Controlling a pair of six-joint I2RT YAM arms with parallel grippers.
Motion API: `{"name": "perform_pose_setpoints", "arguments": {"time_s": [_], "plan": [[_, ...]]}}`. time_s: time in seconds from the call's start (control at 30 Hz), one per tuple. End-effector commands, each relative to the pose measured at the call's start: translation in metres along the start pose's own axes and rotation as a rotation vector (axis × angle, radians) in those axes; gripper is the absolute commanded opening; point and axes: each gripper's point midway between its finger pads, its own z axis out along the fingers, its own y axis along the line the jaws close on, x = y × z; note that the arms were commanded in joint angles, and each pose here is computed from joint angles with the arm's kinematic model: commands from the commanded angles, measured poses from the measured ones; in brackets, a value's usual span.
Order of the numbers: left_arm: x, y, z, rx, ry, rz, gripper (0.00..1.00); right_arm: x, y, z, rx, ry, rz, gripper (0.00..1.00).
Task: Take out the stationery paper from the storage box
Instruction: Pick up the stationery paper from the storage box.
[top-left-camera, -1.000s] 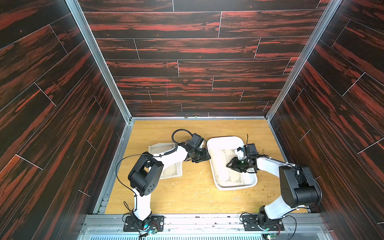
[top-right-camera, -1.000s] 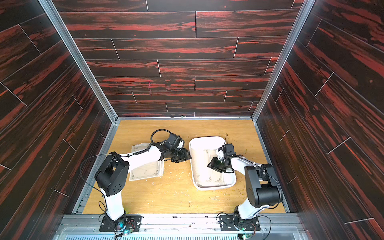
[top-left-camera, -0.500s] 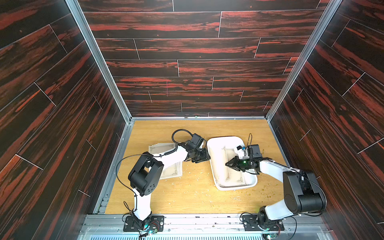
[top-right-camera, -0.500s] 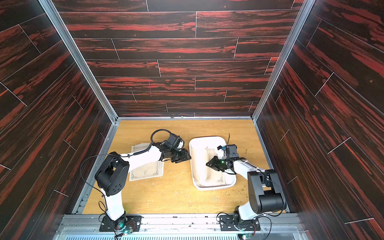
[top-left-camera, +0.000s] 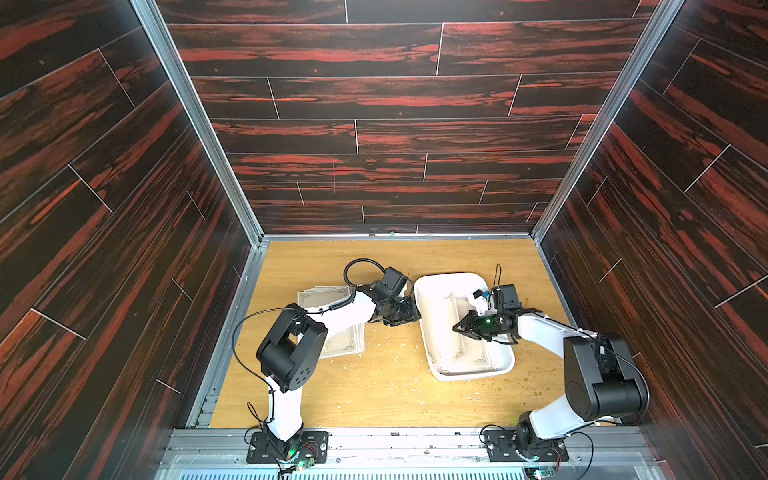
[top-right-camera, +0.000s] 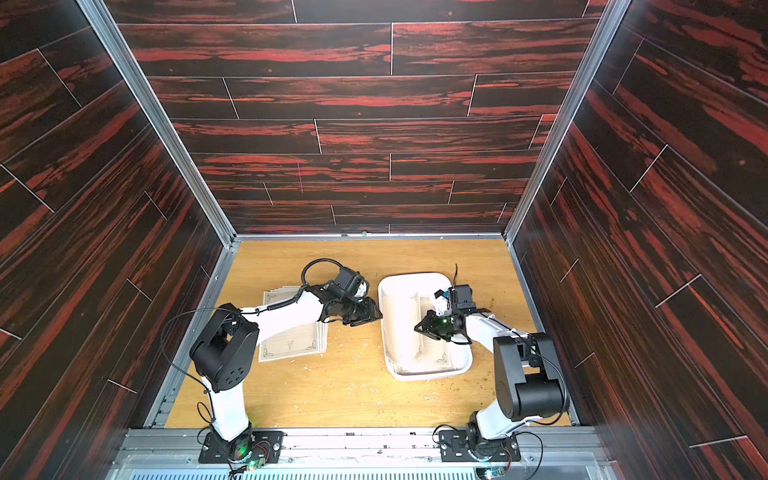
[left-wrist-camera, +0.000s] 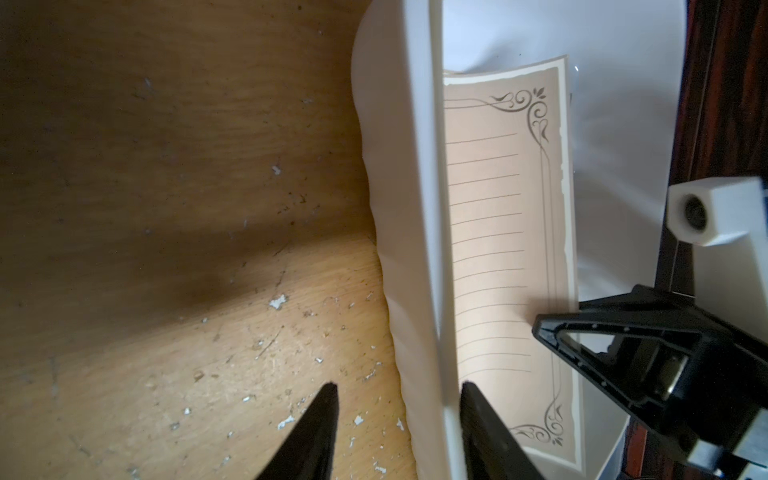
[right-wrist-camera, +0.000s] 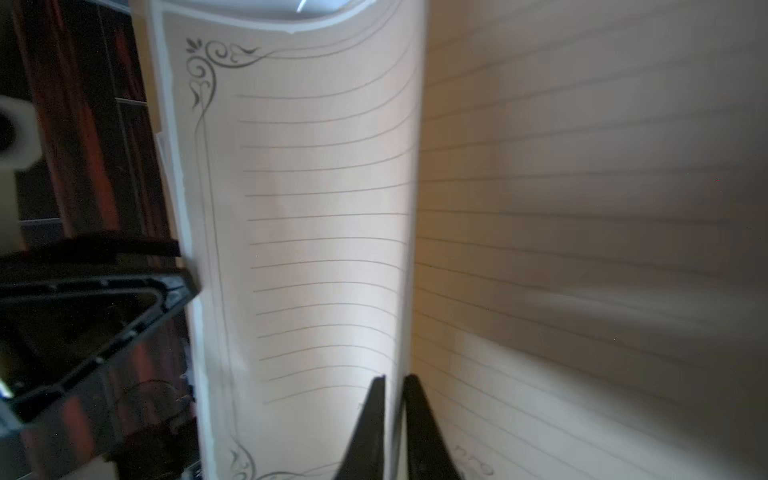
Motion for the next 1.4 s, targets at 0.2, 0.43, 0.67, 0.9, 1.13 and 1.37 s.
{"name": "perform_pose_setpoints", "arguments": {"time_s": [0.2, 0.43, 0.67, 0.9, 1.13, 1.37], "plan": [[-0.047, -0.053, -0.074, 0.054, -0.225, 0.211, 0.61, -0.032, 0.043, -0.082, 0.168, -0.142, -0.185, 0.00], [-0.068, -0.089, -0.163, 0.203, -0.538, 0.388, 0.62, -0.048, 0.111, -0.161, 0.414, -0.279, -0.520, 0.00], [-0.048, -0.122, -0.231, 0.427, -0.730, 0.580, 0.60, -0.036, 0.203, -0.216, 0.346, -0.445, -0.774, 0.00], [-0.014, -0.155, -0.266, 0.670, -0.727, 0.700, 0.60, 0.004, 0.272, -0.266, -0.036, -0.660, -0.985, 0.00], [0.012, -0.184, -0.297, 0.895, -0.701, 0.789, 0.61, 0.040, 0.297, -0.300, -0.274, -0.782, -1.060, 0.00], [0.028, -0.199, -0.318, 1.034, -0.684, 0.854, 0.59, 0.070, 0.315, -0.306, -0.468, -0.702, -1.087, 0.00]]}}
